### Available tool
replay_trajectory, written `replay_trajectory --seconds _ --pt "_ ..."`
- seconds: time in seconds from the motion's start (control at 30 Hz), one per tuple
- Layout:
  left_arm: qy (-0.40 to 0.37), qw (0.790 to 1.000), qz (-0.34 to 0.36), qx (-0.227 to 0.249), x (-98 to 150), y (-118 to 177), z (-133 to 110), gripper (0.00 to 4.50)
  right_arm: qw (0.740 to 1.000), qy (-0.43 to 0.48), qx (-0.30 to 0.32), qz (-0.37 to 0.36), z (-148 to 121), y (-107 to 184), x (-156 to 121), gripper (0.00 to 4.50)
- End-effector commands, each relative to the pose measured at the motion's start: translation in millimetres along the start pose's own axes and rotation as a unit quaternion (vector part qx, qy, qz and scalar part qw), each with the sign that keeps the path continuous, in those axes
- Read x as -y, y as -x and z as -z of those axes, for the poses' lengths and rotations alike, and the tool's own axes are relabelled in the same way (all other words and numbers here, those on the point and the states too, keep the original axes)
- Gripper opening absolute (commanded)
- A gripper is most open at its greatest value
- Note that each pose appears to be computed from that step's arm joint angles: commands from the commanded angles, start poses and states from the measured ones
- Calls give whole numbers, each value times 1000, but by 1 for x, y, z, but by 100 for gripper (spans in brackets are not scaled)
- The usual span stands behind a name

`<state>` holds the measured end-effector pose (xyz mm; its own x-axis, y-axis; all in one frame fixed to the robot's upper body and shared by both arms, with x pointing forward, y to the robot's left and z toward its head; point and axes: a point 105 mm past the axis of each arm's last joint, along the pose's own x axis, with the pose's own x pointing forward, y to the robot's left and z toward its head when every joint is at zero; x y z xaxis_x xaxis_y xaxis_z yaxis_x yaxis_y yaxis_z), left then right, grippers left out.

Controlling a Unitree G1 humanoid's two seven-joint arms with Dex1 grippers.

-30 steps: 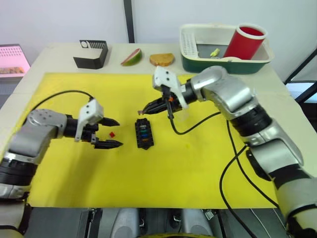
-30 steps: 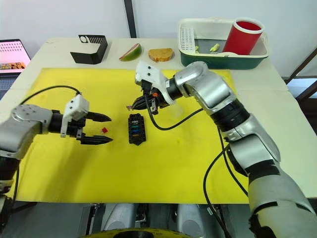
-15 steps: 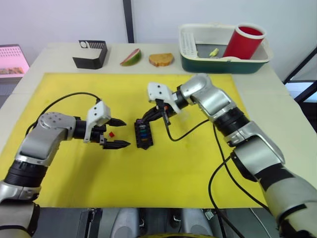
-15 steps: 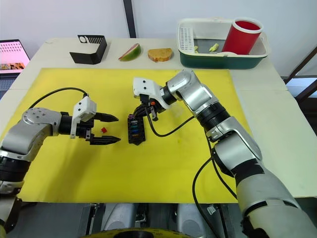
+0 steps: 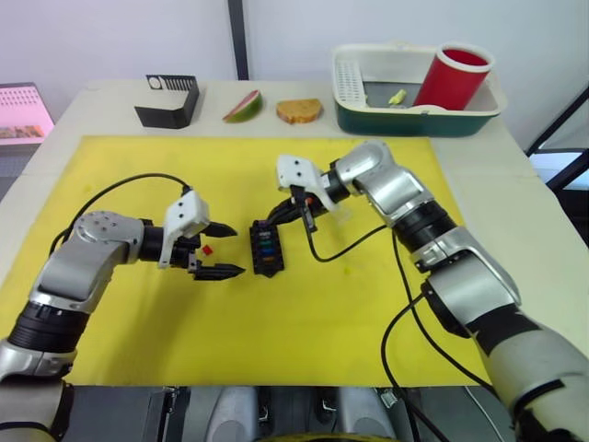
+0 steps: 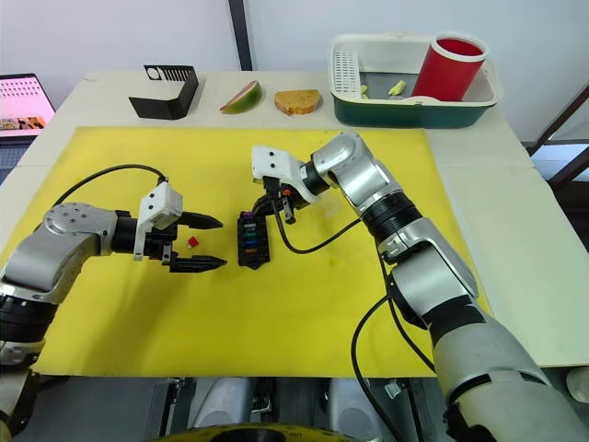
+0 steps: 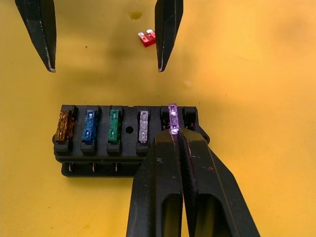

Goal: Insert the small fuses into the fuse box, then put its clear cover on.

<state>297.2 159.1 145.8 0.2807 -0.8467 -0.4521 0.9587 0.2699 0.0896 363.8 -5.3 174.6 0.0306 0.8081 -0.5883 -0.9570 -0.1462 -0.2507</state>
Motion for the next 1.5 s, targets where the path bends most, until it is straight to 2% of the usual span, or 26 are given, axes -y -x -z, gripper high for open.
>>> replay_trajectory --seconds 0.03,0.6,0.93,1.2,1.5 --pt "-16 1000 -2 10 0 3 -9 447 1000 7 13 4 -6 2 1 0" --pt "-15 1000 -3 7 2 2 -7 447 1000 -24 -2 10 4 -6 -1 0" --pt "-14 1000 -6 11 1 0 -7 447 997 -55 -45 25 21 -17 -3 0" --pt "-16 1000 -8 12 -1 0 -8 447 996 -59 -59 20 16 -18 -8 0" --pt "-17 1000 -8 13 -1 -1 -9 447 993 -67 -100 13 39 -28 -21 0"
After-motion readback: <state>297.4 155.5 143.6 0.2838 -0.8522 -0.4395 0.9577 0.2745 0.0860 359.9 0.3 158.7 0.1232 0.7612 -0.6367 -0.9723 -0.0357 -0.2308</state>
